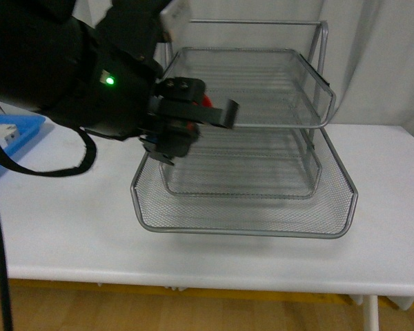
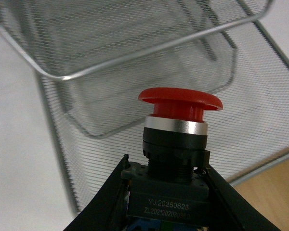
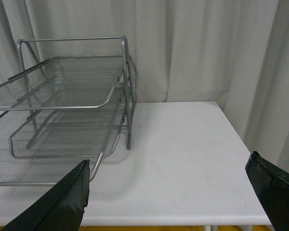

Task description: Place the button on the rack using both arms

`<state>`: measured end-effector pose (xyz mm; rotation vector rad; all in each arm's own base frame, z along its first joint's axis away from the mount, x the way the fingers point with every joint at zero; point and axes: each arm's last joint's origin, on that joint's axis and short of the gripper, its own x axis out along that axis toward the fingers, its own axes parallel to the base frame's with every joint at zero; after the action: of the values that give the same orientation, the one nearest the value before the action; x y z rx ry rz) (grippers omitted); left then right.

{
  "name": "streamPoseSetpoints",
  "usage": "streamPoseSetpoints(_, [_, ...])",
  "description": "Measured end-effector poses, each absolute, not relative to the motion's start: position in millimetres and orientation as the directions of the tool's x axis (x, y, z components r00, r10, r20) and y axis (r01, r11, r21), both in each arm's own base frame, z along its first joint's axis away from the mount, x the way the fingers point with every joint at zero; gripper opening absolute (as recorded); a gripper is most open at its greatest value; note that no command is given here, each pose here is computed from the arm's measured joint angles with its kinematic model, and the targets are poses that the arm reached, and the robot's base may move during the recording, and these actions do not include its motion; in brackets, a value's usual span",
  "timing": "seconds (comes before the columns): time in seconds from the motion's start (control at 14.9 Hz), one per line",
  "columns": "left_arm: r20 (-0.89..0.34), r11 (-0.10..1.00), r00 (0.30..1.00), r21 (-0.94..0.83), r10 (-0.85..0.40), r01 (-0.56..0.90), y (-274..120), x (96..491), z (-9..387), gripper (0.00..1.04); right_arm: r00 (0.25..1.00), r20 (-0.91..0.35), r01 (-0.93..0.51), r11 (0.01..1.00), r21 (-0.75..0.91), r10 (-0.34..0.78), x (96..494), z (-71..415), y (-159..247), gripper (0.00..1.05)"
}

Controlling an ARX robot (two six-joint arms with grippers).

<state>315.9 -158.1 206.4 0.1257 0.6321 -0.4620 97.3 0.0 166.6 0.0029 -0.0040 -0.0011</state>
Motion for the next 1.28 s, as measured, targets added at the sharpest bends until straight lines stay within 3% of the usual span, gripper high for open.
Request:
streamPoseSetpoints(0.13, [-0.605, 0.860, 0.674, -0.036, -0.424, 0.509, -175, 312, 202, 0.37, 1.000, 0.004, 0.001, 1.000, 0.003, -0.001, 97, 167, 0, 0.98])
streamPoseSetpoints(0.74, [-0.698, 0.829, 0.589, -0.010, -0.406, 0.559, -212, 351, 170, 0.37, 1.000, 0.004, 0.001, 1.000, 0.003, -0.001, 97, 167, 0, 0.98])
streamPoseSetpoints(1.28, [-0.744, 0.839, 0.557, -0.008, -0.369, 0.544, -237, 390, 154, 0.37, 1.000, 0.004, 0.001, 1.000, 0.003, -0.001, 97, 167, 0, 0.98])
